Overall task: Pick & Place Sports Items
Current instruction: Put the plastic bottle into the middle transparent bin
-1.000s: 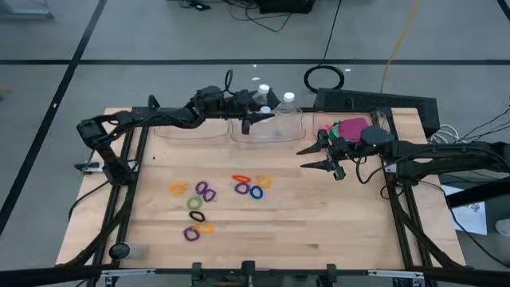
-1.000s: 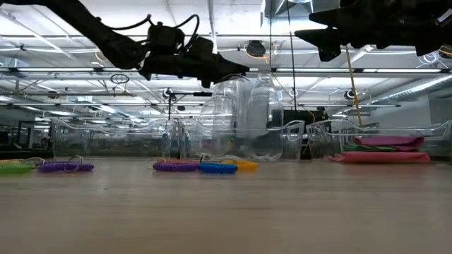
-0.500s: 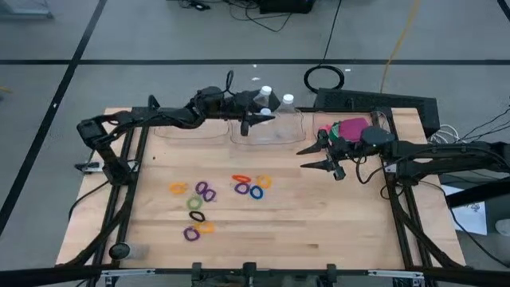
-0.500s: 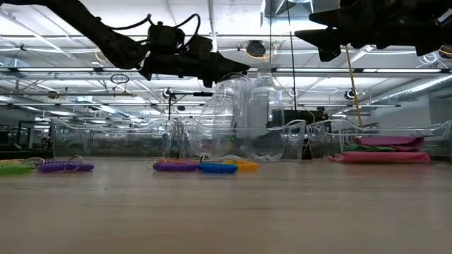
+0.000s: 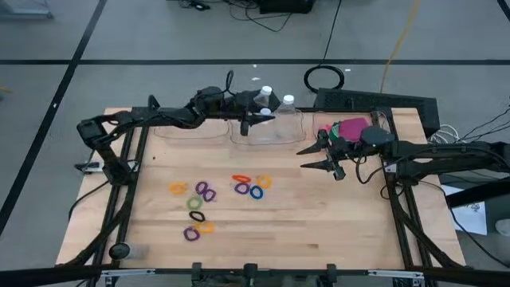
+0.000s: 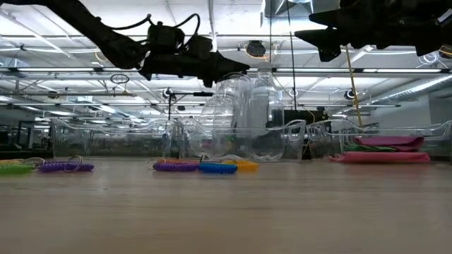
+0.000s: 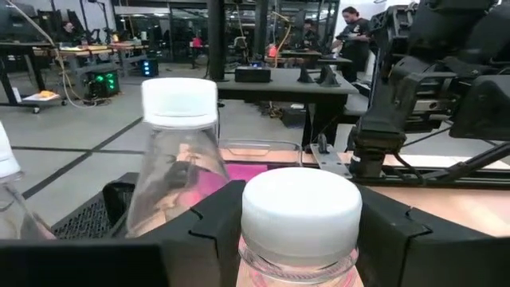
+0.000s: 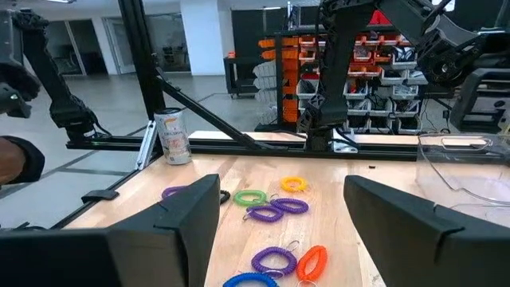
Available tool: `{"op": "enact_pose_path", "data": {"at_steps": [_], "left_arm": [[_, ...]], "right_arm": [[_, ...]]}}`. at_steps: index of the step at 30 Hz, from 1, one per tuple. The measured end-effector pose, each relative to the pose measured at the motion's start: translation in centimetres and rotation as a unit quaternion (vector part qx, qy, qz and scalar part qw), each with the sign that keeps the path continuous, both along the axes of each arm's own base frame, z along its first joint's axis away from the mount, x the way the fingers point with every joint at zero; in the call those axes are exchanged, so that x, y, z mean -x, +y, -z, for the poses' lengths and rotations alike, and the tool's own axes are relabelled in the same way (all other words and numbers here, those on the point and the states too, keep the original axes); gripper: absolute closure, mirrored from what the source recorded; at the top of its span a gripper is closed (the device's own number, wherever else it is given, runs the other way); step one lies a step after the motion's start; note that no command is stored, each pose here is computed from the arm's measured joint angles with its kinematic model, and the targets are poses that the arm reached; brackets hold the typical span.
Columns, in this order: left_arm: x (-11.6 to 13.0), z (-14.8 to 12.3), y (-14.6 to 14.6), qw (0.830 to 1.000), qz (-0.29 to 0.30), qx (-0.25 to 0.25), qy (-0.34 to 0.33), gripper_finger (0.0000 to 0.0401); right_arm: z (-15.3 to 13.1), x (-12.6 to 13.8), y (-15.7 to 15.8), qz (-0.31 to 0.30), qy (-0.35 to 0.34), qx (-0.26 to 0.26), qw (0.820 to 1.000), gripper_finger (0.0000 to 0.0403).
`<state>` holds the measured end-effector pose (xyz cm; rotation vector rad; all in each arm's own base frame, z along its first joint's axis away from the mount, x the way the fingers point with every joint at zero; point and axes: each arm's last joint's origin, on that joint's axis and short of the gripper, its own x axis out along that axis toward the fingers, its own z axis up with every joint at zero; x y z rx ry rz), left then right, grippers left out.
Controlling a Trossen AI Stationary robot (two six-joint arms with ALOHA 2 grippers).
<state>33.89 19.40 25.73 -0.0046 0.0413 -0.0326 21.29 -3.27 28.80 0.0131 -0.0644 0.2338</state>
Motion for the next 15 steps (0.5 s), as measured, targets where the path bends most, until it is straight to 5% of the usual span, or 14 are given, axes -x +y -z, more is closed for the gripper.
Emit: {"op": "enact_pose_path", "data": {"at_steps": [15], "left_arm": [[-0.7,0.0,-1.4,0.999,0.024,-0.030,-0.002,0.0251]], "right_arm": [[0.0,0.0,0.0,0.000,0.000,0.000,1.000,0.0206]]}}
